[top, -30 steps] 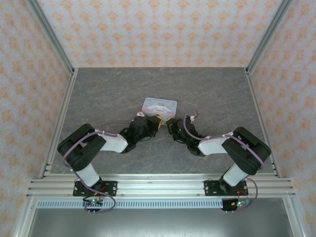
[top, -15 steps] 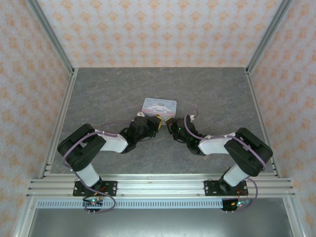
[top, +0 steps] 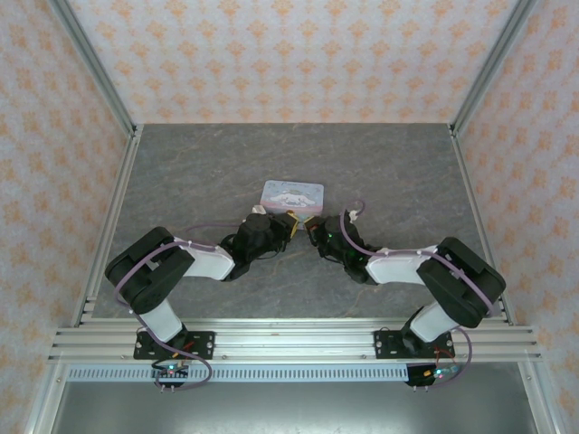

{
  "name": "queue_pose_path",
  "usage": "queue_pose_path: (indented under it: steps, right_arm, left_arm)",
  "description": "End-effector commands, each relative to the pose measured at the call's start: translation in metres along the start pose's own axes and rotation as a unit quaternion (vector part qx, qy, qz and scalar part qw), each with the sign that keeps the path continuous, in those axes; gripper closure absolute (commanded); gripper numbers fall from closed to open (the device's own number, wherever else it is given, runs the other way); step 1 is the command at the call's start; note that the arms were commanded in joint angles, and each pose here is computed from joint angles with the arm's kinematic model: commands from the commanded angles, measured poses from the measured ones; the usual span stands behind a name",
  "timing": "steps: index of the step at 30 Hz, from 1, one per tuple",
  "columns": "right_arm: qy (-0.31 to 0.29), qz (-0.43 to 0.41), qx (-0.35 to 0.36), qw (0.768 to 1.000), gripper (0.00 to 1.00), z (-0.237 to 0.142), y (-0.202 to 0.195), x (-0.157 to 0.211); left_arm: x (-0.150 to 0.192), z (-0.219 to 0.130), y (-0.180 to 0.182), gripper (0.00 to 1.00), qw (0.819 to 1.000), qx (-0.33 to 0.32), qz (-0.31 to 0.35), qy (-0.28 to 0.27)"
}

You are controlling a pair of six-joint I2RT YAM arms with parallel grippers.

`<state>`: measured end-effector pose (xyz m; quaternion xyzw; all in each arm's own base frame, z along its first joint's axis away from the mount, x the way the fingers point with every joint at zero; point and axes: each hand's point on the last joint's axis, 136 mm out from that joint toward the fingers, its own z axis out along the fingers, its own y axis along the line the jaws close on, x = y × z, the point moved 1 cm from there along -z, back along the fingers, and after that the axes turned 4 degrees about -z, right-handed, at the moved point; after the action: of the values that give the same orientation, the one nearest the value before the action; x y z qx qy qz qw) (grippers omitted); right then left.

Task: Unlock a padlock with a key

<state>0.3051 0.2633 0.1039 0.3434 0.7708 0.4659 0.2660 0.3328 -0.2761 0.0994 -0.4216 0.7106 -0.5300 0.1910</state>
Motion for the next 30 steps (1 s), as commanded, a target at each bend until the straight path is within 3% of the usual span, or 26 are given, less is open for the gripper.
queue_pose_path:
  steps: [1, 30]
  right_arm:
    - [-0.002, -0.007, -0.050, 0.999, 1.00, -0.006, 0.036, 0.000]
    - [-0.009, 0.003, -0.020, 1.000, 1.00, -0.009, 0.008, -0.002]
  left_arm:
    - [0.002, -0.002, -0.008, 1.00, 1.000, 0.007, 0.015, -0.006]
    - [0.001, -0.001, -0.010, 1.00, 1.000, 0.009, 0.010, -0.014]
